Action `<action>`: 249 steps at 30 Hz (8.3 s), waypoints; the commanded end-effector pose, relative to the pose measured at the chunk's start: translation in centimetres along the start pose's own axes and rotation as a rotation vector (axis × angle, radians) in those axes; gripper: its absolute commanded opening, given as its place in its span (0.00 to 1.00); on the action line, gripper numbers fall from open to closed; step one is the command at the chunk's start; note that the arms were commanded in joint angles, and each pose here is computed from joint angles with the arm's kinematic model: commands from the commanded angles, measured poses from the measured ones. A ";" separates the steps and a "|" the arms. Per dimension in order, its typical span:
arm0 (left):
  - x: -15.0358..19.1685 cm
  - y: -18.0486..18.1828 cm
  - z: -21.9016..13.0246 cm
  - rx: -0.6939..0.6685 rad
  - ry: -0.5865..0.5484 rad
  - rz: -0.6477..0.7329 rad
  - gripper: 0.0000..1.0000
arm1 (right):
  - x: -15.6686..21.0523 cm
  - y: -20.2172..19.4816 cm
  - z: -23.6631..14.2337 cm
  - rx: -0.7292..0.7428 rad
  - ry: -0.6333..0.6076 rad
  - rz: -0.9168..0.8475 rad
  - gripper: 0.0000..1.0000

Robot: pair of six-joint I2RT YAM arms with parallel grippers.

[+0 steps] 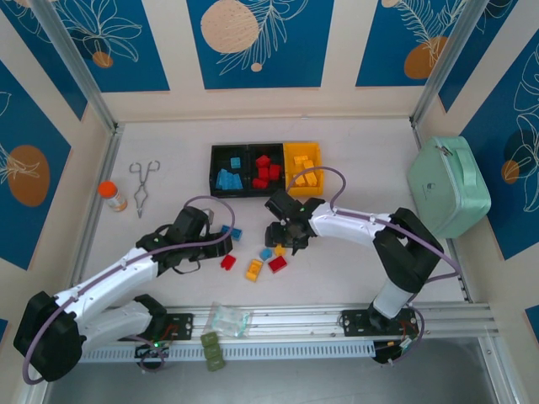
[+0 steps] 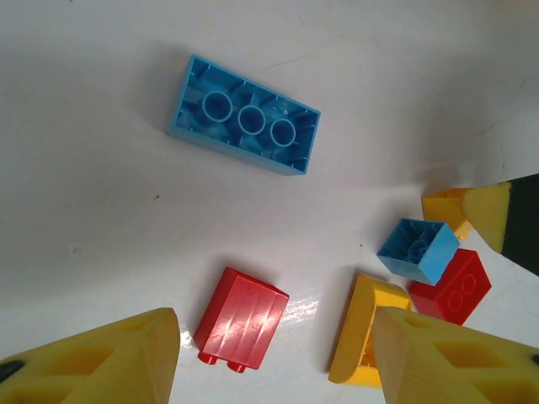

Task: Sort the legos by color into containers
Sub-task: Pick up the lego from the bottom-center of the table, then place the lego in the container, then pick up the lego from the center of the table, then place the lego in the container, then pick up the lego from the bottom-center of the table.

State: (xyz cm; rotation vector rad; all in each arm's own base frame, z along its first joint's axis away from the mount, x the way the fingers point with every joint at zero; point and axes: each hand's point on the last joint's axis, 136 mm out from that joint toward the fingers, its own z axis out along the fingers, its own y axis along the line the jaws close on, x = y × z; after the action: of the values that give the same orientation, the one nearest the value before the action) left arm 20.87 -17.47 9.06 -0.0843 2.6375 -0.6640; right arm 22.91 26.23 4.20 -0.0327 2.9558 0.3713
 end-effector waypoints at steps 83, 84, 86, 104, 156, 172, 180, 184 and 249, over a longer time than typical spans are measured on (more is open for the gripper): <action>-2.9 -6.5 2.5 0.173 0.002 -0.001 0.61 | -26.9 -5.4 -6.8 0.019 -0.301 0.149 0.54; -2.9 -6.2 2.3 0.161 -0.002 -0.002 0.61 | -26.6 -5.1 -7.6 0.009 -0.315 0.145 0.54; -2.8 -5.5 2.1 0.120 -0.005 0.000 0.62 | -26.0 -4.9 -8.8 -0.006 -0.340 0.139 0.54; -2.2 -0.8 3.1 -0.160 0.041 -0.100 0.74 | -12.4 -3.4 -12.6 -0.145 -0.373 0.052 0.57; -4.8 -1.2 5.5 -0.269 0.091 -0.218 0.27 | -0.9 -0.6 -9.8 -0.459 -0.231 -0.035 0.56; -17.6 -3.6 1.0 -0.304 -0.024 0.072 0.27 | -0.1 1.8 -9.2 -0.449 -0.222 -0.094 0.56; -22.1 -3.4 4.5 -0.400 -0.008 0.137 0.28 | 0.2 1.5 -8.6 -0.431 -0.220 -0.085 0.56; -23.7 -2.7 6.8 -0.421 0.013 0.129 0.28 | 0.3 1.1 -8.3 -0.412 -0.215 -0.071 0.56; -6.0 -0.3 -0.1 0.071 -0.065 -0.025 0.57 | 1.4 3.3 -3.5 -0.107 -0.073 -0.347 0.65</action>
State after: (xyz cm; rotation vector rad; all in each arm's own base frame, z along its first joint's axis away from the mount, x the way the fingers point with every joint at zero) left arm 27.09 -15.91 10.91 -0.0736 2.6104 -0.6202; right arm 20.83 28.32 8.37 -0.4366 2.7757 0.5433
